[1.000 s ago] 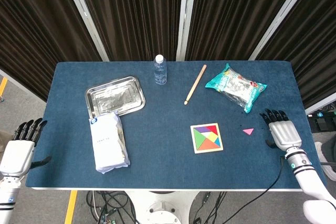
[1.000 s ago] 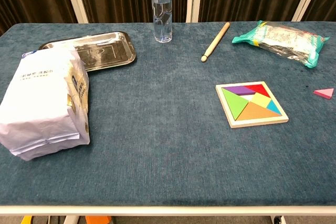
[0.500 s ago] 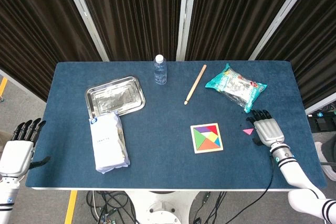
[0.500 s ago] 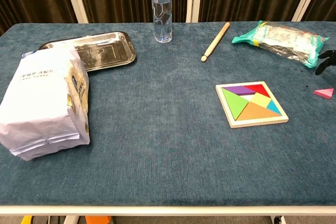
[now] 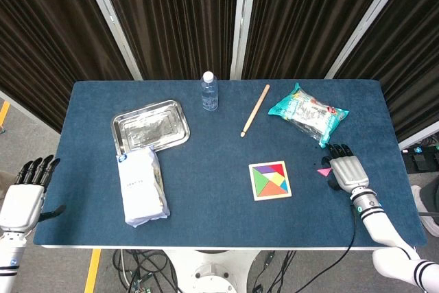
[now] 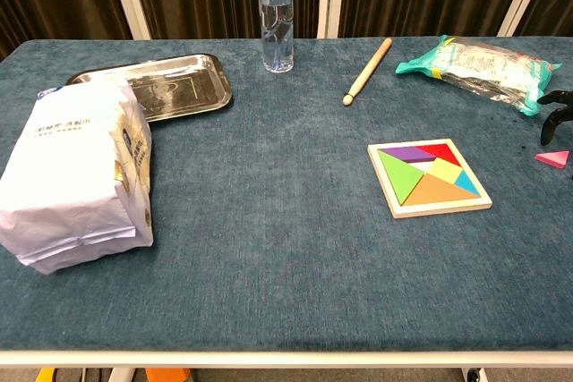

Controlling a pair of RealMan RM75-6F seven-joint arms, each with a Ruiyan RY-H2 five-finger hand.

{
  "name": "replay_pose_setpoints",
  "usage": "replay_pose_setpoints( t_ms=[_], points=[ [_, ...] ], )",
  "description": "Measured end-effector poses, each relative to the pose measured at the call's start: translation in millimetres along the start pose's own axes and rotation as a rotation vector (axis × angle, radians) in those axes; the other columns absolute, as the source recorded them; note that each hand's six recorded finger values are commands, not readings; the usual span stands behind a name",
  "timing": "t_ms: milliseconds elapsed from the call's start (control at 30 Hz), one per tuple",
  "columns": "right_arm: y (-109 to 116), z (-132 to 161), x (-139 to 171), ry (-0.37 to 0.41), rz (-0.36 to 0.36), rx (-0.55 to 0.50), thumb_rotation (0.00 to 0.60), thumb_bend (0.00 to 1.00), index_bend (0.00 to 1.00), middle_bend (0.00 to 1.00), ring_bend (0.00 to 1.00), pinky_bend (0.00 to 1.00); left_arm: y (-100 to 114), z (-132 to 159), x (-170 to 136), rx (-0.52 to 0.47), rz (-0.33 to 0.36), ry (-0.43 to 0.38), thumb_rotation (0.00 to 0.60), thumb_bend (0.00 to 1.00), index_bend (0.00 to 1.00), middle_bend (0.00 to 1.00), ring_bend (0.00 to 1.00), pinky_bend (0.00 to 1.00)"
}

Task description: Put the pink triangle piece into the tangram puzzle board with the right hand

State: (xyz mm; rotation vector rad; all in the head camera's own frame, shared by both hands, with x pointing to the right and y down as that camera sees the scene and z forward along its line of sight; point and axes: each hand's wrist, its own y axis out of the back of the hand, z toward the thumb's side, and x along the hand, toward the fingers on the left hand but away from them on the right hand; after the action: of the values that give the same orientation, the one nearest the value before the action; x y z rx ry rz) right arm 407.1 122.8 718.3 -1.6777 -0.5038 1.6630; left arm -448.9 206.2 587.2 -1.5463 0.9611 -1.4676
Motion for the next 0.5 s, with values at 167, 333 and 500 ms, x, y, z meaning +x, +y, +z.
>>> replay_pose_setpoints(
  t_ms=[167,333,500],
  points=[
    [0.9,0.8,-2.1,-0.002,-0.004,-0.002,0.6,0.2,0.37,0.0,0.0,0.0,-1.0,-0.4,-0.6,0.007,-0.01,-0.005,0.6,0.0,0.05,0.02,0.0,0.08],
    [-0.2,0.9,-3.0,-0.001,0.001,0.006,0.6,0.21,0.4,0.0,0.0,0.0,-0.7,-0.3,0.4,0.009,-0.012,-0.01,0.6,0.0,0.05,0.02,0.0,0.08],
    [-1.3,2.2,-3.8,-0.001,0.004,0.01,0.6,0.21,0.41,0.0,0.0,0.0,-1.6,-1.7,-0.2,0.013,-0.018,-0.006,0.6,0.0,0.05,0.02,0.0,0.08]
  ],
)
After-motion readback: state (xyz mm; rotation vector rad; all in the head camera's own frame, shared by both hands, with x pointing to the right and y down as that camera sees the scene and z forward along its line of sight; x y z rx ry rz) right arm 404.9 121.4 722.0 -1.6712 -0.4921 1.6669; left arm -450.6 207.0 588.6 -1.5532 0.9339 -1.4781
